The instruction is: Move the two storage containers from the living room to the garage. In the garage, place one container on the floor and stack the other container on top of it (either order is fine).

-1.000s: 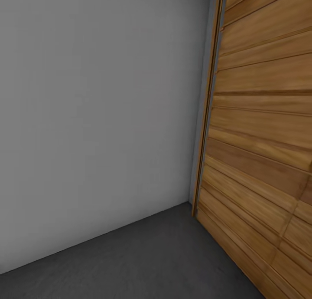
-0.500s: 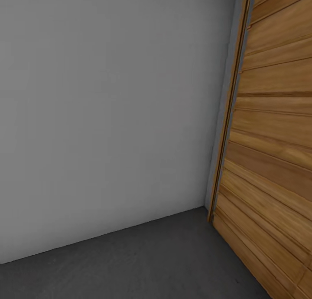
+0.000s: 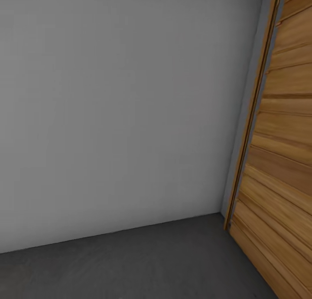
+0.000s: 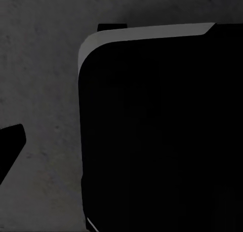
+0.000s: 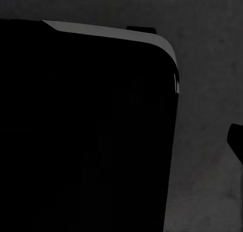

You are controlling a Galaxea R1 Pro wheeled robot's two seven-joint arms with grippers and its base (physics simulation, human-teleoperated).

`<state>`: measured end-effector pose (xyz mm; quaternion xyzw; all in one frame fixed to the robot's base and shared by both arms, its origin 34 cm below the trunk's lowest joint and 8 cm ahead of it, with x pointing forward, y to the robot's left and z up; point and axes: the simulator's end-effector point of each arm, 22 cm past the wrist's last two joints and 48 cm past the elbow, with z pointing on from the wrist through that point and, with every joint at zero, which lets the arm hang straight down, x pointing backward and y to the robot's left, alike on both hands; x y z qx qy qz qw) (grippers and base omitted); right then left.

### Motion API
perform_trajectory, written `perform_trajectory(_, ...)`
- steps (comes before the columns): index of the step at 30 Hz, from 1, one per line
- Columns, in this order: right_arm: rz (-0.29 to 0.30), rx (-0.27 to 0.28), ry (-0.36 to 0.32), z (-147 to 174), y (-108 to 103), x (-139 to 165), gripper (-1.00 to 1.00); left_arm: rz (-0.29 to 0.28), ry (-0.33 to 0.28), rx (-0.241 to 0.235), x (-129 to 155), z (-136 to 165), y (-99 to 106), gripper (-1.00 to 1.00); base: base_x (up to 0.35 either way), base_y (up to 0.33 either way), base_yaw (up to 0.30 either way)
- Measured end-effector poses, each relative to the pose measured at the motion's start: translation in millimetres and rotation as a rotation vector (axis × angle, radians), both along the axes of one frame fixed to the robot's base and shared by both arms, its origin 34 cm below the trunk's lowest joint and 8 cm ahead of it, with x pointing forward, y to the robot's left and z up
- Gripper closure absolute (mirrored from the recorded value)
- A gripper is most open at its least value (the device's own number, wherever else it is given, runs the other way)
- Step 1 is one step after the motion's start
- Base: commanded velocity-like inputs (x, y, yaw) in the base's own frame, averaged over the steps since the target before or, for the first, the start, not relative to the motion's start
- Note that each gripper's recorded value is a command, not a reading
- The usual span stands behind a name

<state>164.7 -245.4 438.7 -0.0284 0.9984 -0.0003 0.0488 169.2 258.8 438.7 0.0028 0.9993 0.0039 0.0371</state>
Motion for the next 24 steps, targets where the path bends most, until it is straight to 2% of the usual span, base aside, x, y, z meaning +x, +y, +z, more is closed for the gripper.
perform_trajectory(24, -0.013, 0.002, -0.051, 1.4, 0.8, 11.3, -1.00, 0.002, -0.002, -0.001, 0.9, 0.0, -0.9, -1.00, 0.000, 0.000, 0.272)
